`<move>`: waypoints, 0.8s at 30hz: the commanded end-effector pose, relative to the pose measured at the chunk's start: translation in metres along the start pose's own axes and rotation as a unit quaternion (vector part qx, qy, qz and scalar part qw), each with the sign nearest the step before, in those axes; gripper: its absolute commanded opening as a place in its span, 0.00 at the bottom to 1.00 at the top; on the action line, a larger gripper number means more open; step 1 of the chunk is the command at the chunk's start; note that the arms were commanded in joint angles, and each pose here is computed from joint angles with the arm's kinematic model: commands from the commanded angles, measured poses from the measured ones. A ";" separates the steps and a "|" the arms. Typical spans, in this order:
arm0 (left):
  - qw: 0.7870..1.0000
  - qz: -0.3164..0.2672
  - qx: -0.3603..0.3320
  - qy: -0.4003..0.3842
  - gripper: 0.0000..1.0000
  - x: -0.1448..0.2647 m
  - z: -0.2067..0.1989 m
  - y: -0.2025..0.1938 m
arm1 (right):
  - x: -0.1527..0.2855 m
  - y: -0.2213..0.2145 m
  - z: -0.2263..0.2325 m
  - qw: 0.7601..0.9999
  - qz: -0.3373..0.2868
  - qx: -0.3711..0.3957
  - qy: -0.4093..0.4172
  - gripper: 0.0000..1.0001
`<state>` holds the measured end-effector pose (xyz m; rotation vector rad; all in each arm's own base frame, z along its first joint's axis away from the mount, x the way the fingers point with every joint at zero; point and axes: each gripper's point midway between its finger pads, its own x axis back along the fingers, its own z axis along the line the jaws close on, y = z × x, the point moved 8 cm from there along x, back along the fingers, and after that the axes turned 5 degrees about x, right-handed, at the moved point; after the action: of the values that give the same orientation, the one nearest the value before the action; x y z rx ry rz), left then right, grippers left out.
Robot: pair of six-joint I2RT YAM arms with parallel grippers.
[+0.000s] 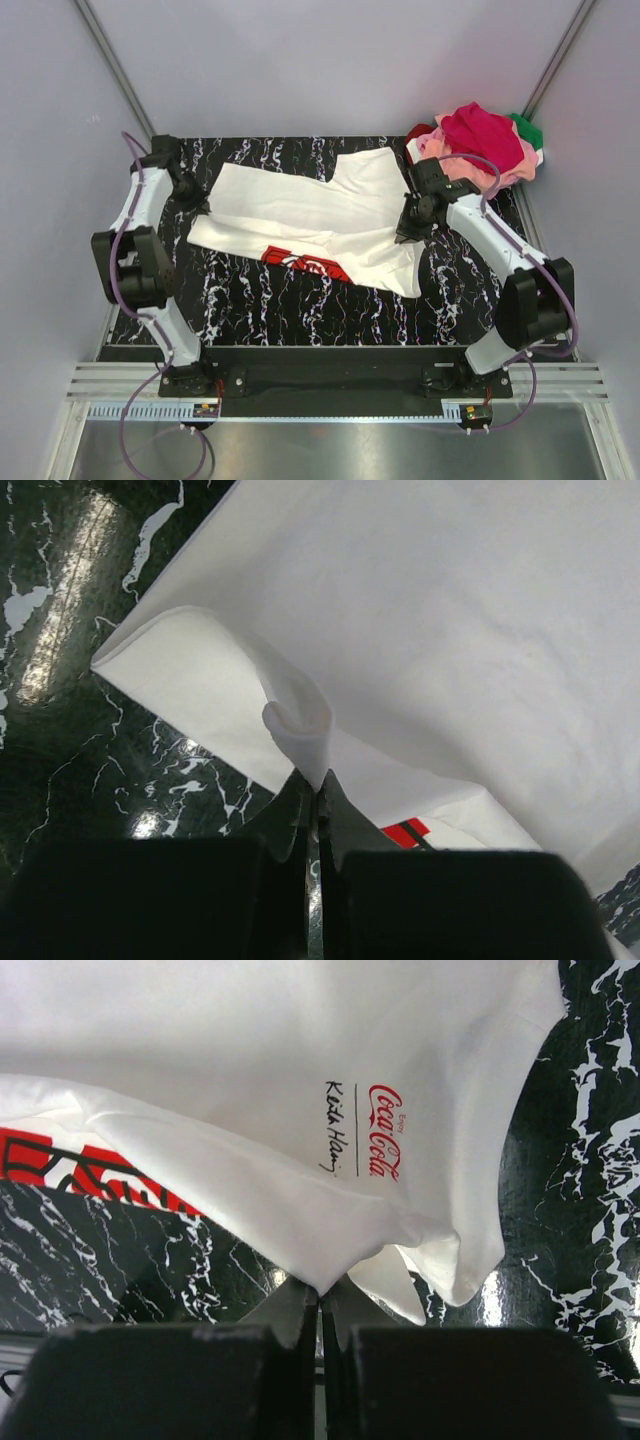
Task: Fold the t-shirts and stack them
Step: Fold the tshirt
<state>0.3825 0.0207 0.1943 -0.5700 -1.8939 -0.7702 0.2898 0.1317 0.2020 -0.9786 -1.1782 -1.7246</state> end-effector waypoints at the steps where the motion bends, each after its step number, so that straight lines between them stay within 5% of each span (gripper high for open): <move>1: 0.999 -0.042 -0.025 -0.016 0.00 0.052 0.018 -0.007 | 0.048 -0.010 -0.002 0.999 -0.035 0.013 0.037 0.00; 6: 0.999 -0.046 -0.013 -0.022 0.00 0.087 0.062 -0.035 | 0.084 -0.055 -0.018 0.996 -0.037 -0.002 0.077 0.00; 13: 0.999 -0.047 0.014 -0.018 0.00 0.099 0.098 -0.088 | 0.081 -0.125 -0.040 0.989 0.044 -0.016 0.137 0.00; 19: 1.000 -0.016 0.020 -0.017 0.00 0.097 0.110 -0.109 | 0.082 -0.144 -0.048 0.987 0.049 -0.034 0.151 0.16; 24: 0.999 -0.021 0.017 -0.024 0.01 0.114 0.113 -0.121 | 0.089 -0.147 -0.034 0.971 0.090 -0.033 0.221 0.14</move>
<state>0.1944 0.0298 0.2139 -0.5202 -1.9028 -0.7182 0.1186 0.1072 0.2128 -0.7748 -0.8291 -1.7303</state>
